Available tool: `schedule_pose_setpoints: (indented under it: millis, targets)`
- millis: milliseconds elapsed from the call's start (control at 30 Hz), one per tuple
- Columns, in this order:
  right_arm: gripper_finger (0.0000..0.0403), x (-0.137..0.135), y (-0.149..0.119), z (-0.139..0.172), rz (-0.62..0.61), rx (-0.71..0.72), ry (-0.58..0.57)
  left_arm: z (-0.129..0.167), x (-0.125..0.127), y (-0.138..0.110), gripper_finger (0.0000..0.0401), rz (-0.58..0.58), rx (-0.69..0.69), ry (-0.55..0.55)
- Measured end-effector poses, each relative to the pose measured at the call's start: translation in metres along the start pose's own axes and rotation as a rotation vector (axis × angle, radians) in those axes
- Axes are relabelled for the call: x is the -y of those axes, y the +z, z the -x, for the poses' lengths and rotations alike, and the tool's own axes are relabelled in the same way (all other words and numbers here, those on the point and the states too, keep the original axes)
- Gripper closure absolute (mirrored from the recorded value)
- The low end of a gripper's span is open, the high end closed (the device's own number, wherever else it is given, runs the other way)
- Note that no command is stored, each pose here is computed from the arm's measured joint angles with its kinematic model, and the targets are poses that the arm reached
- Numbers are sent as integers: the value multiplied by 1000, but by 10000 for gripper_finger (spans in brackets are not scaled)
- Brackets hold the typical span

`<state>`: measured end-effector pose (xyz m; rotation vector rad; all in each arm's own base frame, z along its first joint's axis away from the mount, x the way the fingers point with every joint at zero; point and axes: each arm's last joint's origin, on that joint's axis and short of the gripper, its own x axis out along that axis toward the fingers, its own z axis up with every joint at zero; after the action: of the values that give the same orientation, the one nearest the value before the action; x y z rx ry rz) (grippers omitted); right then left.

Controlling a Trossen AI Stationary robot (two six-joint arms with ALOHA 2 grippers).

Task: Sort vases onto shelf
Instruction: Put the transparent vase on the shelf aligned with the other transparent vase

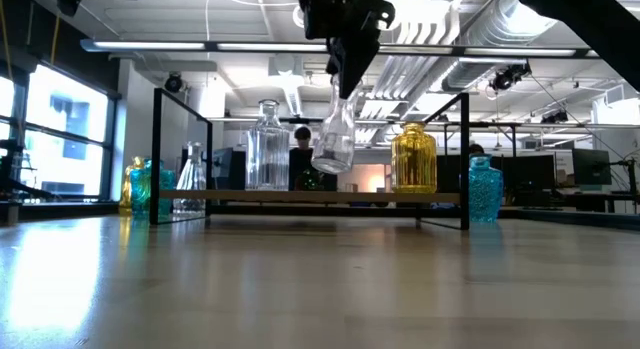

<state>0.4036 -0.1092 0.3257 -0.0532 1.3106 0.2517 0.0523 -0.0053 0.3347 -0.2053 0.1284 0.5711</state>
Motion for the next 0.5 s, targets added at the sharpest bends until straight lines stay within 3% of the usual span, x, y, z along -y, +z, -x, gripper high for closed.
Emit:
schedule_pose_setpoints:
  millis: [233, 500]
  targets:
    - [402, 3, -1, -14, 5, -21, 12, -1, 2, -1, 345, -8, -11, -12]
    - [402, 15, 5, -18, 47, 30, -119, -1, 2, -1, 345, -14, -12, -14]
